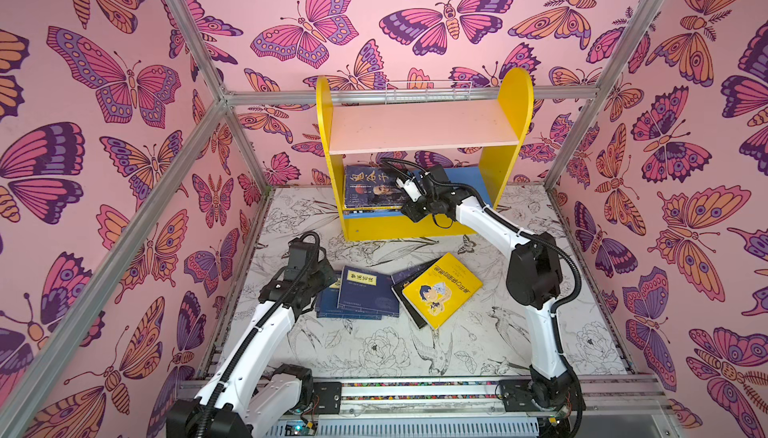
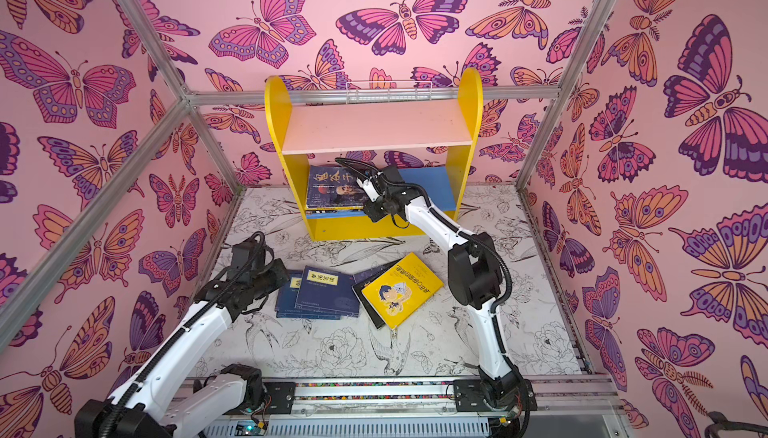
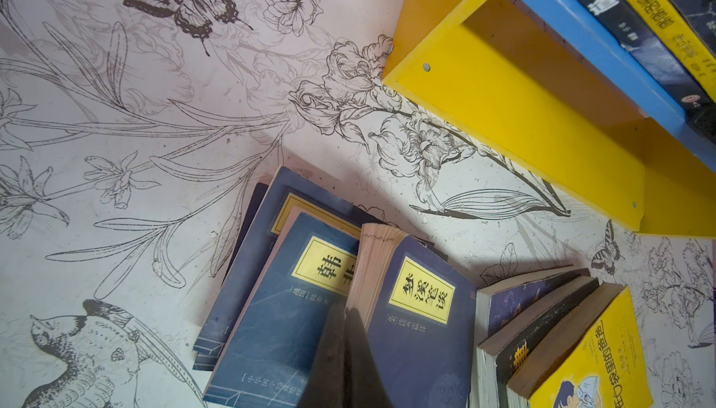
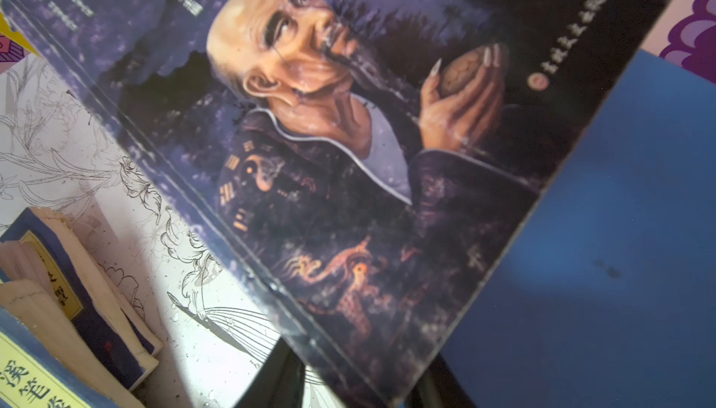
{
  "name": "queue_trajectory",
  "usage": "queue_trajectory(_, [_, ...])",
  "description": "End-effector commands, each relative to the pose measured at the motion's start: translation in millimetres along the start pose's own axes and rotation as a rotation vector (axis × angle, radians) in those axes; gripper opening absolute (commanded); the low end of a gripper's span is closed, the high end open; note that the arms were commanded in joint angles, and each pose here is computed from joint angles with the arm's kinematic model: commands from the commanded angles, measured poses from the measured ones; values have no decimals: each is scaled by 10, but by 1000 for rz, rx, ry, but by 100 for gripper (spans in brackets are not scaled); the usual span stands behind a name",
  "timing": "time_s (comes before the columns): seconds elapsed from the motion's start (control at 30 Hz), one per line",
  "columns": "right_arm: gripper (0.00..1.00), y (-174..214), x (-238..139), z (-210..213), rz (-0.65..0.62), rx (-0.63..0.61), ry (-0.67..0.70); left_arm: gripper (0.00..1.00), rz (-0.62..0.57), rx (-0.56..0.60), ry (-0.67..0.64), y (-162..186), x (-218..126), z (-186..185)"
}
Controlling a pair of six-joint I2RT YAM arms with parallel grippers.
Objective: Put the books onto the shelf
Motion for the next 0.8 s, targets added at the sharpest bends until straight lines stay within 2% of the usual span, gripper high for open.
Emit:
queue_trajectory(0.0, [30, -105, 17, 137, -34, -36, -69, 0, 51, -3, -12, 124, 49, 63])
queue_trajectory(0.07, [31, -129, -2, 127, -46, -25, -56, 0, 53, -5, -15, 136, 51, 74])
queue_trajectory(0.1, [34, -142, -17, 109, -55, -17, -40, 0, 50, -5, -14, 132, 49, 72])
queue_trajectory(0.2, [59, -189, -134, 4, -117, 31, 52, 0, 47, -5, -14, 133, 42, 75])
queue_trajectory(0.27, [66, -197, -285, -101, -187, 69, 145, 0, 44, 0, -8, 126, 36, 64])
queue_trajectory(0.37, [67, -165, -590, -235, -268, 123, 272, 0, 44, 13, 4, 120, 34, 39])
queue_trajectory(0.5, [67, 60, -952, -314, -323, 199, 361, 0, 51, 35, 29, 151, 57, -17])
queue_trajectory(0.67, [67, 702, -1282, -474, -324, 465, 497, 0, 76, 115, 70, 281, 150, -202])
queue_trajectory(0.77, [67, 1210, -1468, -555, -293, 672, 581, 0, 88, 219, 103, 392, 218, -403])
Point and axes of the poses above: each gripper's point midway between its finger pads, its own x axis out along the fingers, its own z axis along the line the jaws close on, y = z × x, the point moved 4 cm from there along -x, back along the fingers, and after that the axes turned 7 degrees about x, right-handed, at the moved point
